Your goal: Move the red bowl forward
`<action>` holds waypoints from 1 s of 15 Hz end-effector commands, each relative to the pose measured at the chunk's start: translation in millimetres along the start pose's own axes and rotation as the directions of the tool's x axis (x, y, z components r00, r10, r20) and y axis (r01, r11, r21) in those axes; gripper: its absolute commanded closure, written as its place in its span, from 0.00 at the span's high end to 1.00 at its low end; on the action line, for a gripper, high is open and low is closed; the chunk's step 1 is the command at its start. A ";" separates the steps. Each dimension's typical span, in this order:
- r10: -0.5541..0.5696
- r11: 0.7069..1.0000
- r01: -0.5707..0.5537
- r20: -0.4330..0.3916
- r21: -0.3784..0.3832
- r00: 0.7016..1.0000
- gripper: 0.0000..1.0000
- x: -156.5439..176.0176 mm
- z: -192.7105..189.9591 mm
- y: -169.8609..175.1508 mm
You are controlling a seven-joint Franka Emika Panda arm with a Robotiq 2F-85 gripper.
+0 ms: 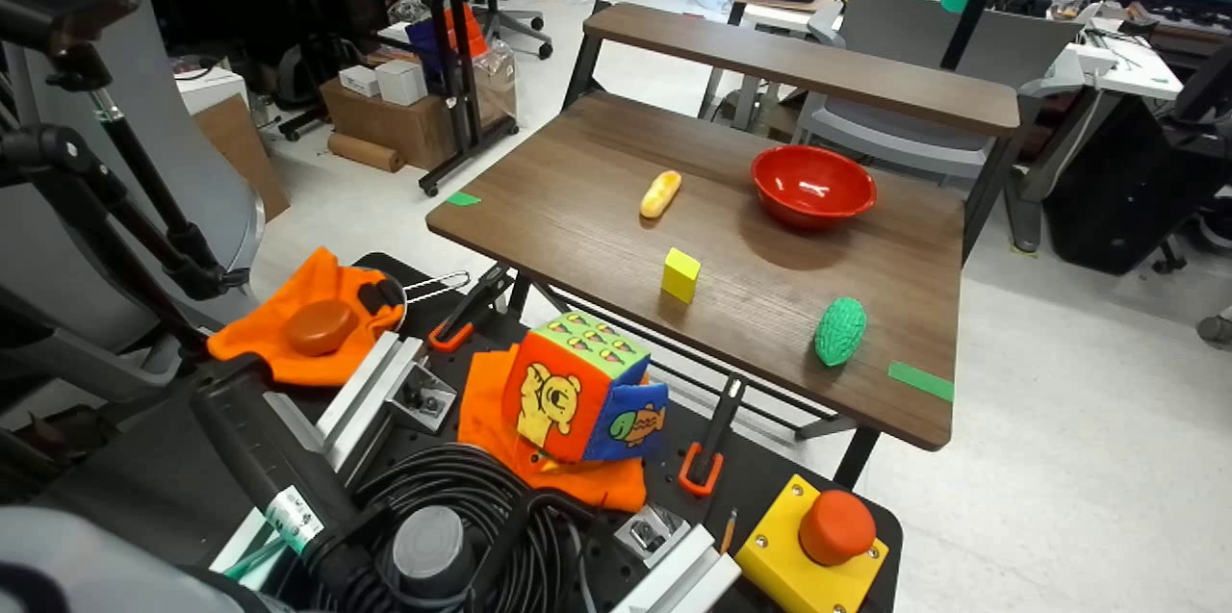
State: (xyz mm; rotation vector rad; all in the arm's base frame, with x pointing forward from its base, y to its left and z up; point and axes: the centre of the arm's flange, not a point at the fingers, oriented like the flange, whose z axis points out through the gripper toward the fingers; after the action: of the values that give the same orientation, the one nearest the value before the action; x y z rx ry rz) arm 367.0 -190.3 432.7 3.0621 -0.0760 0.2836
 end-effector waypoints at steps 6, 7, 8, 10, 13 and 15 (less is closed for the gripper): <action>-0.001 1.000 0.000 0.016 0.028 1.000 1.00 122.1 43.4 -110.6; -0.008 1.000 0.007 0.020 0.025 1.000 1.00 139.3 55.3 -121.1; -0.013 1.000 0.013 0.027 0.017 1.000 1.00 157.1 67.8 -129.5; -0.009 1.000 0.009 0.051 0.001 0.999 1.00 189.3 95.3 -138.7; -0.009 1.000 0.010 0.111 -0.010 0.994 1.00 231.1 137.4 -141.2; -0.016 1.000 0.019 0.140 -0.018 0.990 1.00 254.0 165.1 -145.7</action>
State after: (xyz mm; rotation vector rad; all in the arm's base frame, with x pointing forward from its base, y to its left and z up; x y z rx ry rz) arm 592.3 -66.8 330.3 3.0716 -0.0516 0.1380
